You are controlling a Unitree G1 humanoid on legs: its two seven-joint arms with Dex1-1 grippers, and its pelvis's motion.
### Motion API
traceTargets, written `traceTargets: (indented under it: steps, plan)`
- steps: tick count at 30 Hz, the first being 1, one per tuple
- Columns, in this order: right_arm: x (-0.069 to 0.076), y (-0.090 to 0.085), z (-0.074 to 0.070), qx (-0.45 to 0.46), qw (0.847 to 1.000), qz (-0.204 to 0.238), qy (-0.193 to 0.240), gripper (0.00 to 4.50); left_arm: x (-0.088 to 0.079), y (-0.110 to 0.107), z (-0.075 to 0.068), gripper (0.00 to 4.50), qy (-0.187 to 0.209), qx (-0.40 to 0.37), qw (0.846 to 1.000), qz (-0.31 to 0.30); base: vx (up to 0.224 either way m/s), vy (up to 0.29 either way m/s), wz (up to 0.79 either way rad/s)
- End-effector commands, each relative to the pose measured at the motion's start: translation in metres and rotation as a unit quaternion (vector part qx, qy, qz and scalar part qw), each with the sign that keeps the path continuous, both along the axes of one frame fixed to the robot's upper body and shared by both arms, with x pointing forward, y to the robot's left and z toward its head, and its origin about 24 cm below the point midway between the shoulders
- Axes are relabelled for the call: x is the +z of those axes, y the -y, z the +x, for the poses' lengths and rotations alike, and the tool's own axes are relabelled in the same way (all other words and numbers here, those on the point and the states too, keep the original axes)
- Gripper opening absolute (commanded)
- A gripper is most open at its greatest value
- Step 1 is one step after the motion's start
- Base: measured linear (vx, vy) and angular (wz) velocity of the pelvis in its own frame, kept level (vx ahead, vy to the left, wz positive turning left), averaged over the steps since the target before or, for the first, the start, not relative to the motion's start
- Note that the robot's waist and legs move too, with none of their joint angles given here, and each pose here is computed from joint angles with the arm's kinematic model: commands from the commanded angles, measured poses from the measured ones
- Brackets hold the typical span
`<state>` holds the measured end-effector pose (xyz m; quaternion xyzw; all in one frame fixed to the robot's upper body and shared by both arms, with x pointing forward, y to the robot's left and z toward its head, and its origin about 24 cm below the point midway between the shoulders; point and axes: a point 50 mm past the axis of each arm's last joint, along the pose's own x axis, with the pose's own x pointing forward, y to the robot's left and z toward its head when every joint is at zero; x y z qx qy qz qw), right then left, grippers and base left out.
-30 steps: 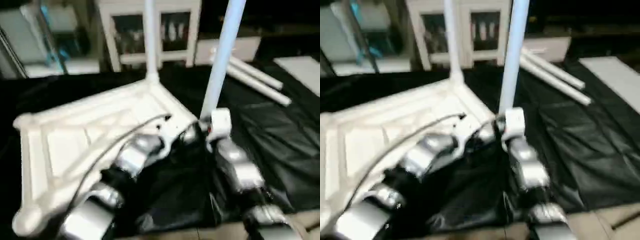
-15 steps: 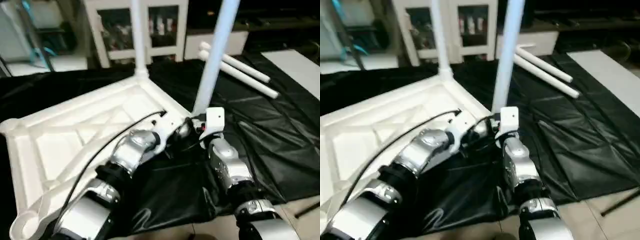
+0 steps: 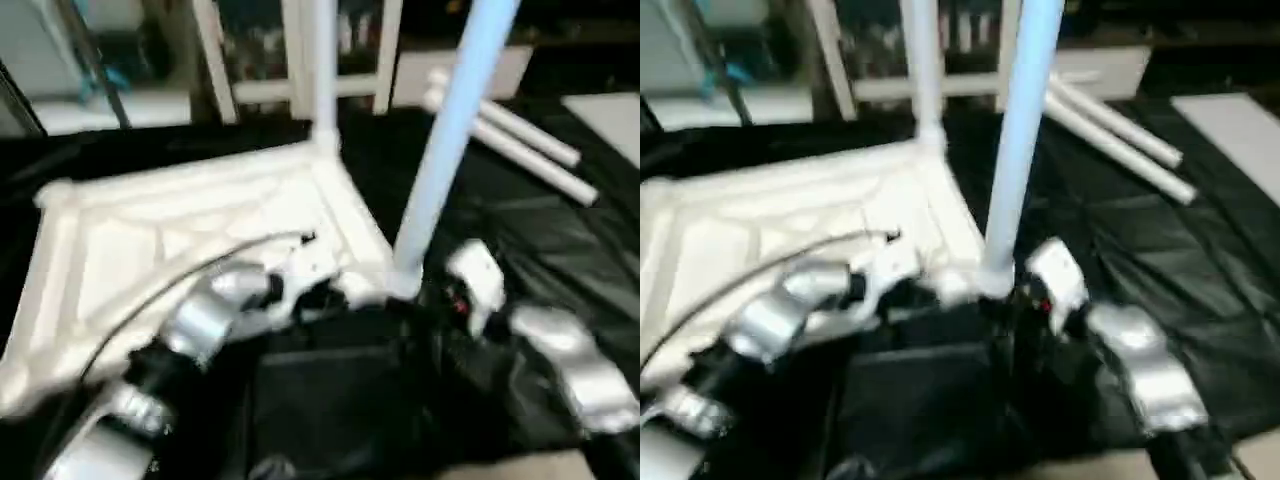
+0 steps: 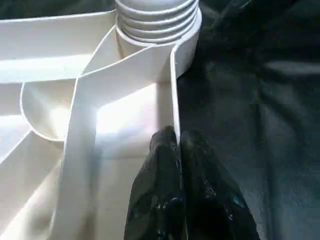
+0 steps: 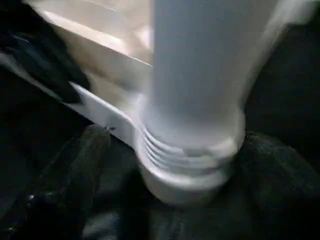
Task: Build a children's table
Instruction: Rotate leg to tighten
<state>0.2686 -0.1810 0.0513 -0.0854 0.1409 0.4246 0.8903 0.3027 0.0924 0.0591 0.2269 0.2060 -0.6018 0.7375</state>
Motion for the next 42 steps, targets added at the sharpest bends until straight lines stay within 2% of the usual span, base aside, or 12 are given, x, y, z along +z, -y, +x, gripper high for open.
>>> traceTargets:
  steps: [1,6,11,14,19,20,25,27,29,33,39,42]
  plan:
    - [0.007,-0.001,-0.007,0.039,0.999,0.007,-0.008,4.3,-0.024,0.0,-0.022,0.0,-0.08,-0.059,0.994,0.04,0.064,0.003,0.0]
    - [0.009,0.005,-0.011,0.049,0.999,-0.002,-0.019,4.3,-0.023,-0.001,-0.023,0.0,-0.078,-0.066,0.994,0.048,0.013,0.001,0.0]
    - [0.01,0.001,-0.009,0.047,0.998,0.016,-0.026,4.3,-0.023,0.0,-0.021,0.0,-0.075,-0.062,0.994,0.05,0.0,0.0,0.0]
    - [0.009,0.0,-0.009,0.049,0.998,0.02,-0.032,4.15,-0.022,-0.001,-0.02,0.0,-0.073,-0.059,0.994,0.052,0.0,0.0,0.0]
    - [0.005,-0.001,-0.005,0.029,0.999,0.022,-0.037,3.56,-0.022,-0.001,-0.016,0.0,-0.065,-0.037,0.996,0.05,0.0,0.0,0.0]
    - [0.0,0.0,0.002,-0.016,0.999,0.01,-0.032,3.56,-0.023,0.002,-0.012,0.0,-0.057,-0.016,0.997,0.047,0.0,0.0,0.0]
    - [-0.011,-0.005,0.016,-0.116,0.993,0.007,-0.027,3.11,-0.025,0.012,0.0,0.0,-0.034,0.037,0.998,0.04,0.0,0.0,0.0]
    - [-0.019,-0.007,0.028,-0.212,0.977,0.015,-0.032,2.96,-0.024,0.024,0.008,0.0,-0.015,0.076,0.997,0.03,0.0,0.0,0.0]
    - [-0.022,-0.012,0.034,-0.252,0.967,0.021,-0.031,2.8,-0.023,0.032,0.011,0.0,-0.01,0.086,0.996,0.022,0.0,0.0,0.0]
    - [-0.025,-0.026,0.044,-0.295,0.954,0.042,-0.03,2.78,-0.021,0.049,0.013,0.0,-0.001,0.089,0.996,0.008,0.0,0.0,0.0]
    - [-0.011,-0.039,0.049,-0.285,0.956,0.07,0.012,2.77,-0.021,0.052,0.016,0.0,0.004,0.094,0.996,0.003,0.0,0.0,0.0]
    - [-0.008,-0.038,0.048,-0.286,0.954,0.087,0.017,3.46,-0.022,0.049,0.017,0.0,0.006,0.099,0.995,0.004,0.0,0.0,0.0]
